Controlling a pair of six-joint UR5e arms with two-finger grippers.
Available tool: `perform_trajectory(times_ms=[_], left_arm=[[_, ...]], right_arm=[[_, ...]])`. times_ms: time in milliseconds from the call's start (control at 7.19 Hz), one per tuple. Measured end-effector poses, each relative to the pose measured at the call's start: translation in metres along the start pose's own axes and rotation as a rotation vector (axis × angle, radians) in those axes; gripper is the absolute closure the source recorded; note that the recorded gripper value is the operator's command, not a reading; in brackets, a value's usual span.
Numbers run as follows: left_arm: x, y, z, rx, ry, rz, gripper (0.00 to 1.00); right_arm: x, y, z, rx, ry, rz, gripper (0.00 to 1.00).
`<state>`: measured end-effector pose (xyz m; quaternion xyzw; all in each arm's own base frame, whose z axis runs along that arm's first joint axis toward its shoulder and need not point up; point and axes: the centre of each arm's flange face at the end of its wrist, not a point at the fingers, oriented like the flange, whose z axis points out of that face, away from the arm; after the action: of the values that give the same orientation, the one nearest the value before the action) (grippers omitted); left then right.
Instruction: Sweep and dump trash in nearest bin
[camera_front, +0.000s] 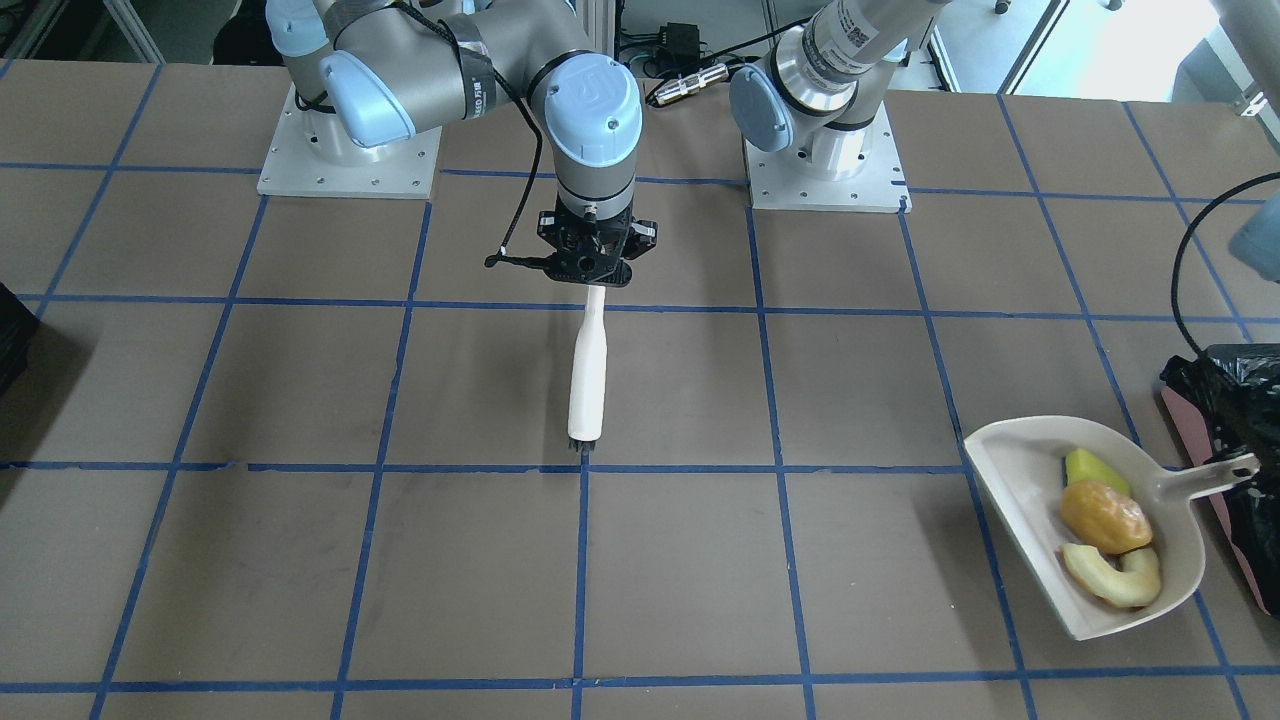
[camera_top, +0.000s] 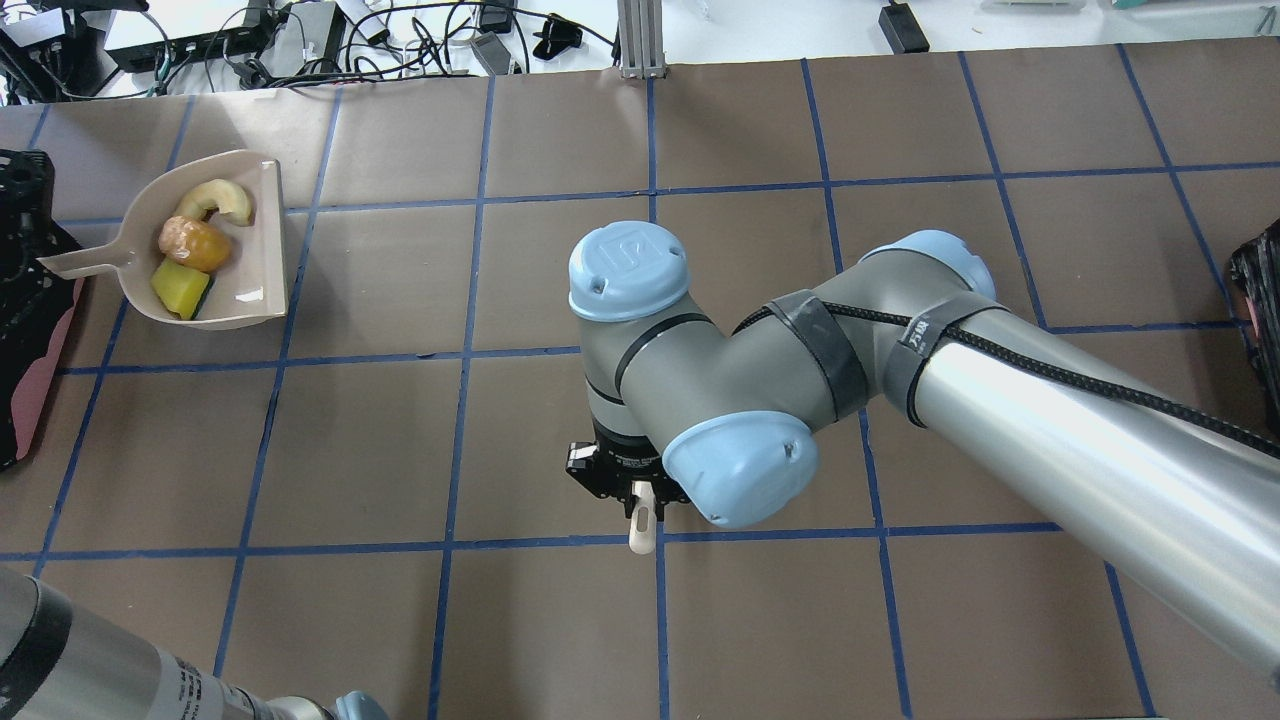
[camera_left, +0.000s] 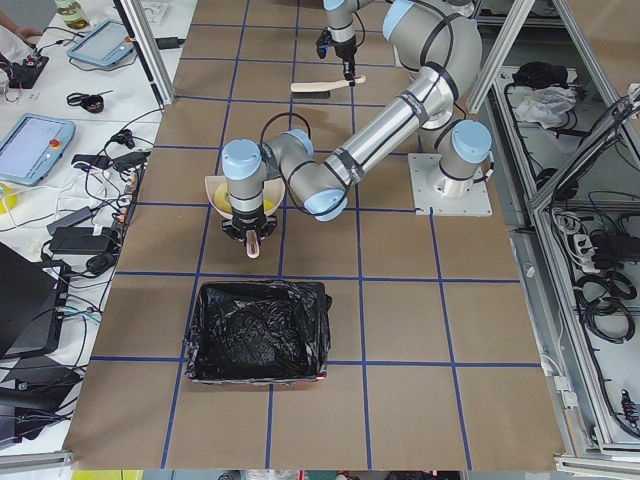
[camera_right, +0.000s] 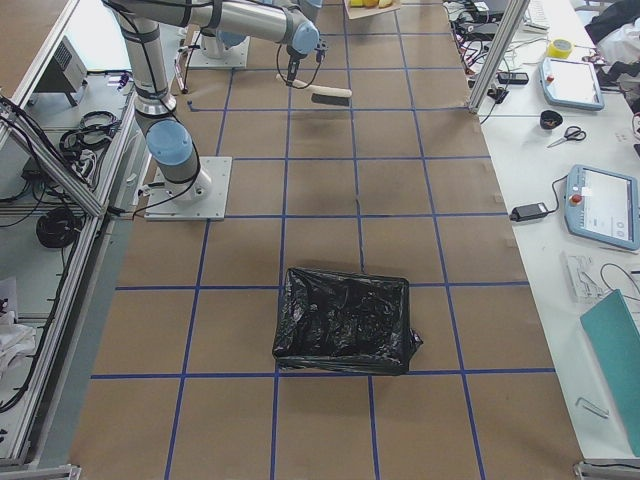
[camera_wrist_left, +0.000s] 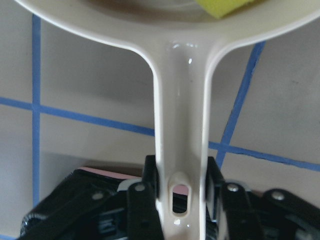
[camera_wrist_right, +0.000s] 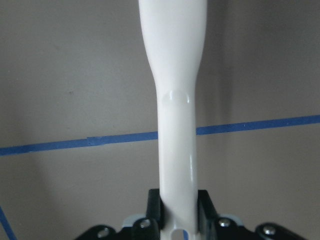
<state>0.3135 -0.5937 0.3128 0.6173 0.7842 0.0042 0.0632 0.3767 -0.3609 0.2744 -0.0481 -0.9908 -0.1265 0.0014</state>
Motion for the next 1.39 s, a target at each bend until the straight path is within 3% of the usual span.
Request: perform_trajectory(times_ms=[417,834,1251,1390], left_arm=[[0.023,0.107,-0.048,-0.042,-0.037,-0.149,1.0],[0.048,0.21,-0.086,-0.105,-0.062,-0.26,1.0],[0.061,0.282,-0.09,-0.166,-0.07,-0.286,1.0],[0.06,0.3,-0.088,-0.178,-0.076,-0.289,1.0]], right_arm=[[0.001,0.013,0.014,-0.012,0.012,-0.014,1.0],[0.001,0.02,0.028,0.019,-0.003,-0.048,1.0],[0.011,0.029,0.041,0.062,-0.022,-0.074,1.0],[0.012,0.029,0.043,0.075,-0.031,-0.077,0.9]])
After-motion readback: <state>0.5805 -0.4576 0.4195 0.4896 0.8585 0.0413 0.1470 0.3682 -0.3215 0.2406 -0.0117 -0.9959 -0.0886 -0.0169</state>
